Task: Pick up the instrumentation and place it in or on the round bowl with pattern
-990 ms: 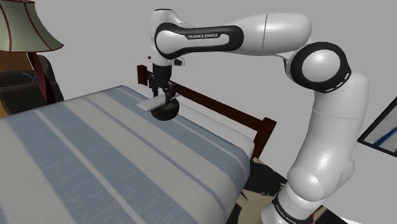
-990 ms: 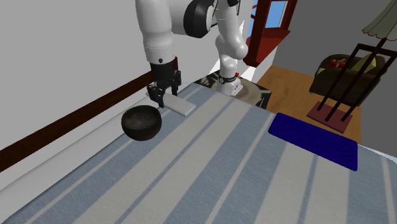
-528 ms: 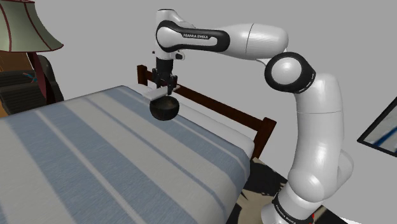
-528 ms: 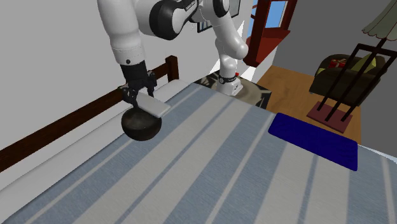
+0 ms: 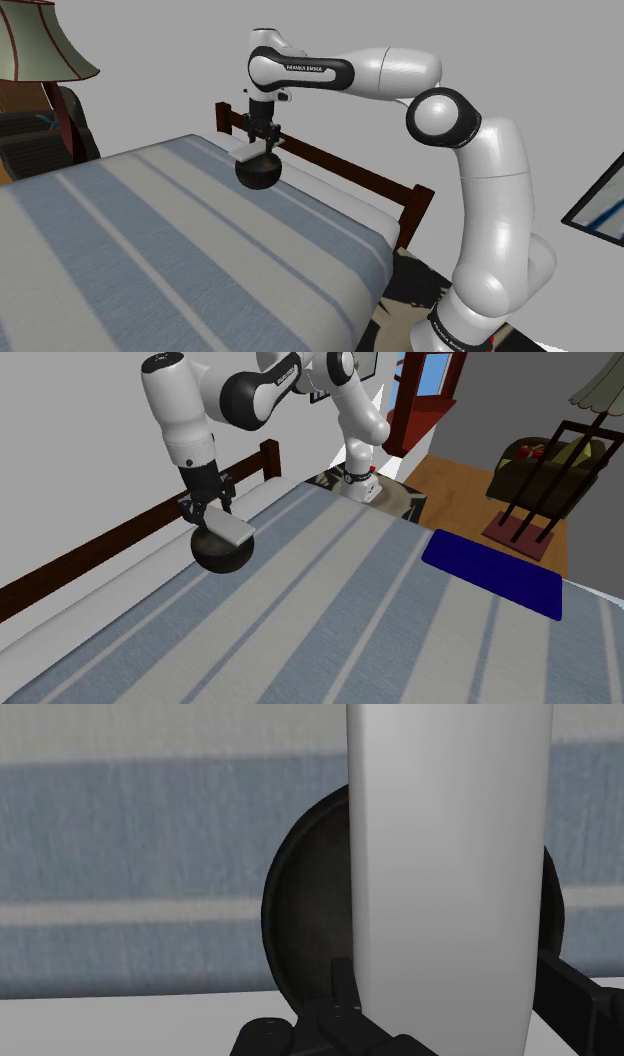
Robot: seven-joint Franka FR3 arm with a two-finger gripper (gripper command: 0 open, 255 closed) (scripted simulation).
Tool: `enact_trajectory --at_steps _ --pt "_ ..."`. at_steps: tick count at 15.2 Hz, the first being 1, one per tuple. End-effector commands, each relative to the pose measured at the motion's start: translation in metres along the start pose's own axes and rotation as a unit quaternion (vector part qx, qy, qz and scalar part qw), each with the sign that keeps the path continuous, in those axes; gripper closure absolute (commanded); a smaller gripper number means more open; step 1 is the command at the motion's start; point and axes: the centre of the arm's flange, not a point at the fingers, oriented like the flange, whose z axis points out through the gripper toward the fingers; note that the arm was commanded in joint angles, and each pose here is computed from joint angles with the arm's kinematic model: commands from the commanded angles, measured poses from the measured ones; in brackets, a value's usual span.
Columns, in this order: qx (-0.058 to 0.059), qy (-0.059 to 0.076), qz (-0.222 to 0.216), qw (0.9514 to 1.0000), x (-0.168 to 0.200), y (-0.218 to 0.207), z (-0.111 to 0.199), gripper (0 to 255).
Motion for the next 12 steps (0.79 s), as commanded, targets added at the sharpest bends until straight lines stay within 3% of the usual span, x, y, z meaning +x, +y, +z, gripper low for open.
enact_trajectory --at_steps 1,7,12 --pt "0.0 0.0 0.0 1.0 0.001 -0.001 0.01 255" --pt "0.0 0.0 0.0 1.0 0.001 -0.001 0.04 255" --pt "0.0 0.0 0.0 1.0 0.001 -0.001 0.04 255"
